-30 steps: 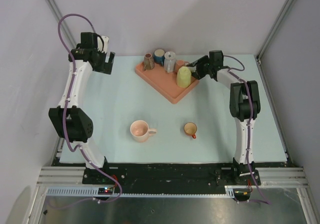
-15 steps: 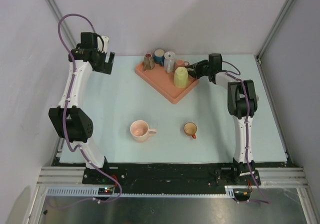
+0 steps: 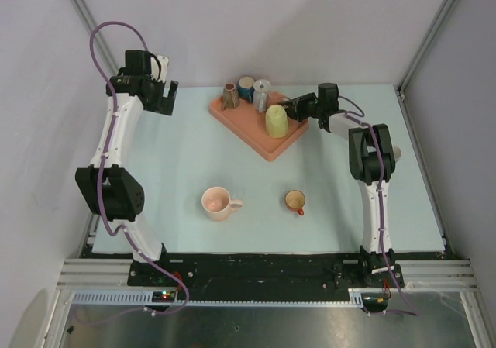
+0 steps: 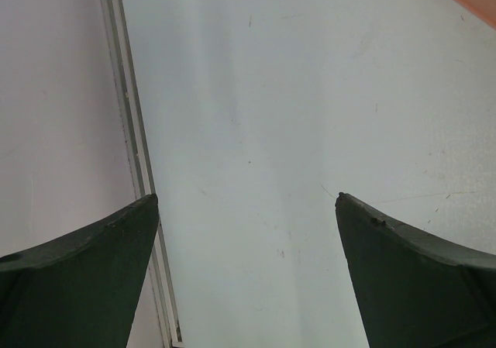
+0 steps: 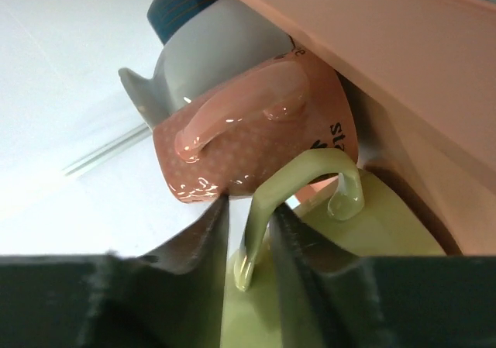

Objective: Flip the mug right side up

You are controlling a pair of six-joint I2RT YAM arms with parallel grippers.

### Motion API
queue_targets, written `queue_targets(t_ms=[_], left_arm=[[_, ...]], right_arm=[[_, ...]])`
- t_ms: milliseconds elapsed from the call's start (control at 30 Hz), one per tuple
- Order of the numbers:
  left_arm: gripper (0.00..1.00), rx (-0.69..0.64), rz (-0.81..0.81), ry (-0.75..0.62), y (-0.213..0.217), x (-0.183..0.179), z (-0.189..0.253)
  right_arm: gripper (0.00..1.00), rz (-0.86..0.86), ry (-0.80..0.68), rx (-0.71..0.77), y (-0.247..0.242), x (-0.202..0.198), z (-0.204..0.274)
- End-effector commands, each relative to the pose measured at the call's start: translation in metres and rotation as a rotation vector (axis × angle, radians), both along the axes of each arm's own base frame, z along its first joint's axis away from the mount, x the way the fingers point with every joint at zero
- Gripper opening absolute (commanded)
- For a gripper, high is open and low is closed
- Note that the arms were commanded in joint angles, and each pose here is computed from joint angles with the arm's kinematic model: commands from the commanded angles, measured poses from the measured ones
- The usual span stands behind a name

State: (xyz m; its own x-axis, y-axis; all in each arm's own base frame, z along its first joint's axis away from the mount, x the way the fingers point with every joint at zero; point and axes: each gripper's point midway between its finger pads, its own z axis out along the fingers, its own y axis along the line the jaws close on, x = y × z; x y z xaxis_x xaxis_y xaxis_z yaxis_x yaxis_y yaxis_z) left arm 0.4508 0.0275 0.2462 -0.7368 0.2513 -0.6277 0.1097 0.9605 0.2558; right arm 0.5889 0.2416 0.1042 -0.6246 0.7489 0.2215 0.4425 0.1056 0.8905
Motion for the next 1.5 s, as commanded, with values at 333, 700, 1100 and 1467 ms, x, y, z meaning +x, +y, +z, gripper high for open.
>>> queue_targets(t_ms=[333, 700, 1100, 1467], left_arm=[[1.0, 0.015, -0.029, -0.069, -0.003, -0.005, 0.027], [1.0, 0.001, -0.045, -0.07, -0.007, -0.005, 0.028], [1.0, -0.135, -0.164, -0.067, -0.039, -0.011, 0.03], [1.0, -0.326, -0.337, -0.07, -0.084, -0.02, 0.041]], right_arm=[[0.0, 0.028, -0.084, 0.045, 0.004, -0.018, 0.021], [0.0, 0.161, -0.453, -0.055, 0.03, -0.039, 0.094], [0.0, 0.31, -0.768, -0.23, 0.057, -0.073, 0.13], [0.0, 0.553, -1.178, -0.397, 0.088, -0.134, 0.18]])
